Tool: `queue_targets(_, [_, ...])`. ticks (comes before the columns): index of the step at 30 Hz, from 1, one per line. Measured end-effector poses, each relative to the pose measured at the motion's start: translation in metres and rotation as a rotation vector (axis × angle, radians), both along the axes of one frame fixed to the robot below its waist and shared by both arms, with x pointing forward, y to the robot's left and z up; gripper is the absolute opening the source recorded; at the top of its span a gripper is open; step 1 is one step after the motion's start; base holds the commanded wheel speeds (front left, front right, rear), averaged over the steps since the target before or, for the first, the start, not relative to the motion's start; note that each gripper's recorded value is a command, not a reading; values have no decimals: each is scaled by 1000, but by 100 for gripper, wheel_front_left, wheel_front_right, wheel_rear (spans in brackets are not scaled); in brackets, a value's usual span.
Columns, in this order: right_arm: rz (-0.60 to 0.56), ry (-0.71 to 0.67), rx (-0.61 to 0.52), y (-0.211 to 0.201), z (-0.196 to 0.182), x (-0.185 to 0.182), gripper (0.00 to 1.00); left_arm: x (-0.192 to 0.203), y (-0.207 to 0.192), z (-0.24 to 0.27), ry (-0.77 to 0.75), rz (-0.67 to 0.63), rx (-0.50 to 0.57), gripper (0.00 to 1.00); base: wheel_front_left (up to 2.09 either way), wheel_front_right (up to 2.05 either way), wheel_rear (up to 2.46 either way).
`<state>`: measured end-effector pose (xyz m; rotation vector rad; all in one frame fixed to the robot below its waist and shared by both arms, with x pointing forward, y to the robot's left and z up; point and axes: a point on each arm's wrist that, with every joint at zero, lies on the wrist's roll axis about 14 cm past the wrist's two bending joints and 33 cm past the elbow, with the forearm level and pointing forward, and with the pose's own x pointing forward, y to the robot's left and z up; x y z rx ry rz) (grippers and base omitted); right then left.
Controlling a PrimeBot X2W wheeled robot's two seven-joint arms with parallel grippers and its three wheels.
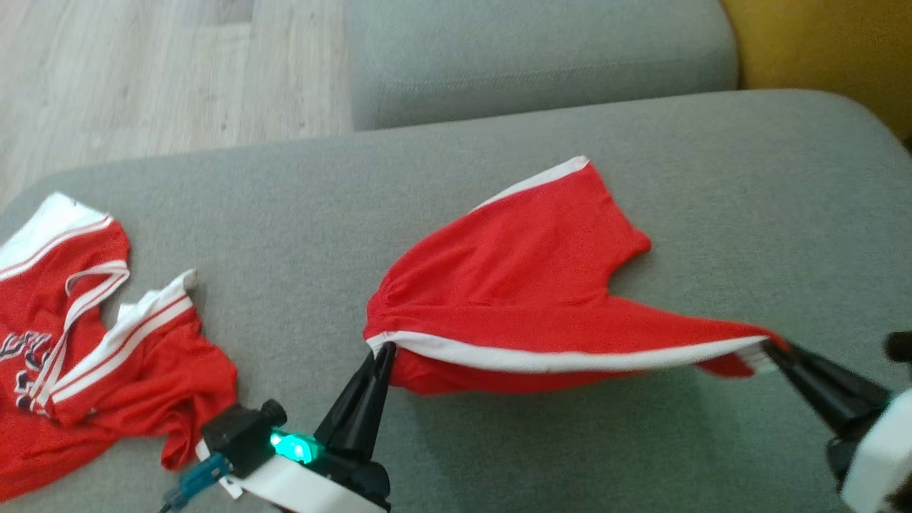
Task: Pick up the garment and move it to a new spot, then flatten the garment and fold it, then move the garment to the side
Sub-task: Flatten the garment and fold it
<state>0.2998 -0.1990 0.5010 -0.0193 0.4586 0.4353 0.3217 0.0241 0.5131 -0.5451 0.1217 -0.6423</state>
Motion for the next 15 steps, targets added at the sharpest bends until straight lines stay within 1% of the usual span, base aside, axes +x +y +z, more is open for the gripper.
queue_targets(5, [-68,-82,-15,-20,29,-7,0,-14,-7,22,-24,-41,-34,0,0,0,0])
queue_targets(8, [-93,-114,-18,-24,40,-12,0,-22,-7,28,-30,-66,-15,0,0,0,0])
queue_targets(15, [-112,-112,-22,-22,43,-25,0,-36,-4,34,-20,-92,16,0,0,0,0])
